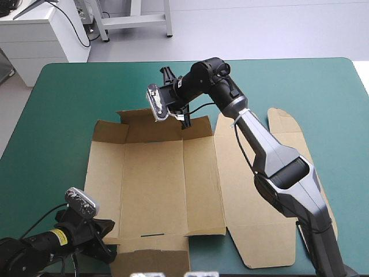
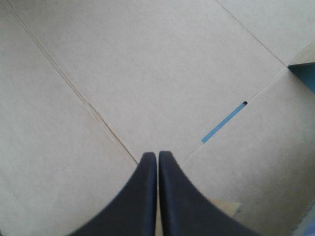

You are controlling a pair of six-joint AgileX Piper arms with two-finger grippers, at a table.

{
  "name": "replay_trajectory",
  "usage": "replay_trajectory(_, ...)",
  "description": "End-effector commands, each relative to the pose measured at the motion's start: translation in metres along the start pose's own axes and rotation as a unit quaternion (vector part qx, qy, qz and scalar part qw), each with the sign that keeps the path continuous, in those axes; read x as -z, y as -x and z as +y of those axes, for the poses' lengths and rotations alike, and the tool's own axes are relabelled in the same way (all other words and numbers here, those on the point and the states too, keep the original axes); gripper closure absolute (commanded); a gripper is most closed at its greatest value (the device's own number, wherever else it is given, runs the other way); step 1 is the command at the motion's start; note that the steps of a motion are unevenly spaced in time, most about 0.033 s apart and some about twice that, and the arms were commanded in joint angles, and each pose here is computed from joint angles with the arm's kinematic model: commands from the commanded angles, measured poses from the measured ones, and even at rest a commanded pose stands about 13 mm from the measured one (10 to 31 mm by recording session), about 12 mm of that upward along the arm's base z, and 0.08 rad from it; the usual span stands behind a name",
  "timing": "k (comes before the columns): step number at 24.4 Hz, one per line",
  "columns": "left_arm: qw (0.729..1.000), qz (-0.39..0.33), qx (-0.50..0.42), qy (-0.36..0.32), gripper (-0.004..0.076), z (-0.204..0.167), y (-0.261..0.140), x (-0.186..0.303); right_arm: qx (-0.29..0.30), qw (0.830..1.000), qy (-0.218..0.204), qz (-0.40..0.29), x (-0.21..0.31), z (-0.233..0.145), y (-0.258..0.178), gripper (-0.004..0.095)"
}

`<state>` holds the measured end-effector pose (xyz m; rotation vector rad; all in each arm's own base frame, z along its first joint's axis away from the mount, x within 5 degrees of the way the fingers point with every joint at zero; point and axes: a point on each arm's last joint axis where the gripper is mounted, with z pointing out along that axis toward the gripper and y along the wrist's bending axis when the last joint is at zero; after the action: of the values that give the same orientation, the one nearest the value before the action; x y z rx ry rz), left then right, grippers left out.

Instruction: Fold the box

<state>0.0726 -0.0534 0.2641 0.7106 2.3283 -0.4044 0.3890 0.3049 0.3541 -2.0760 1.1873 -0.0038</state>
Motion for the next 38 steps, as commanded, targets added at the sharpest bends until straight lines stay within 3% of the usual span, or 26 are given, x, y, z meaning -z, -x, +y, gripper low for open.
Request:
replay_trajectory(1, 0.999, -0.04, 0.007, -0.002, 0.0731, -0.001, 0.012, 0.006, 0.033, 0.997, -0.058, -0.032, 0.031, -0.01, 0.026, 0.0929)
replay_trajectory(8, 0.999, -0.04, 0.007, -0.002, 0.0731, -0.001, 0.012, 0.006, 0.057, 0.992, -0.11, 0.001, 0.032, -0.019, 0.026, 0.0928)
replay_trajectory(12, 0.999, -0.043, 0.007, -0.001, 0.0731, -0.001, 0.013, 0.006, 0.054, 0.986, -0.16, 0.011, 0.035, -0.028, 0.025, 0.0928)
replay_trajectory(18, 0.999, -0.043, 0.011, -0.001, 0.0731, -0.001, 0.013, 0.006, 0.035, 0.993, -0.115, -0.012, 0.033, -0.02, 0.028, 0.0927)
replay_trajectory(21, 0.999, -0.043, 0.011, -0.001, 0.0731, -0.001, 0.013, 0.006, -0.023, 0.993, -0.115, -0.02, 0.032, -0.02, 0.028, 0.0918)
replay_trajectory(25, 0.999, -0.043, 0.011, -0.001, 0.0731, -0.001, 0.013, 0.006, -0.071, 0.991, -0.113, -0.025, 0.031, -0.02, 0.027, 0.0734)
replay_trajectory(28, 0.999, -0.043, 0.011, -0.001, 0.0731, -0.001, 0.013, 0.006, -0.077, 0.99, -0.112, -0.025, 0.031, -0.019, 0.027, 0.0382)
replay_trajectory(30, 0.999, -0.043, 0.011, -0.001, 0.0731, -0.001, 0.013, 0.006, -0.086, 0.99, -0.113, -0.026, 0.031, -0.02, 0.027, 0.0315)
replay_trajectory(35, 0.999, -0.043, 0.011, -0.001, 0.0731, -0.001, 0.013, 0.006, -0.153, 0.982, -0.112, -0.021, 0.033, -0.02, 0.025, 0.0353)
replay_trajectory(38, 0.999, -0.044, 0.008, 0.0, 0.0731, -0.001, 0.013, 0.006, -0.199, 0.974, -0.109, 0.001, 0.041, -0.018, 0.023, 0.0444)
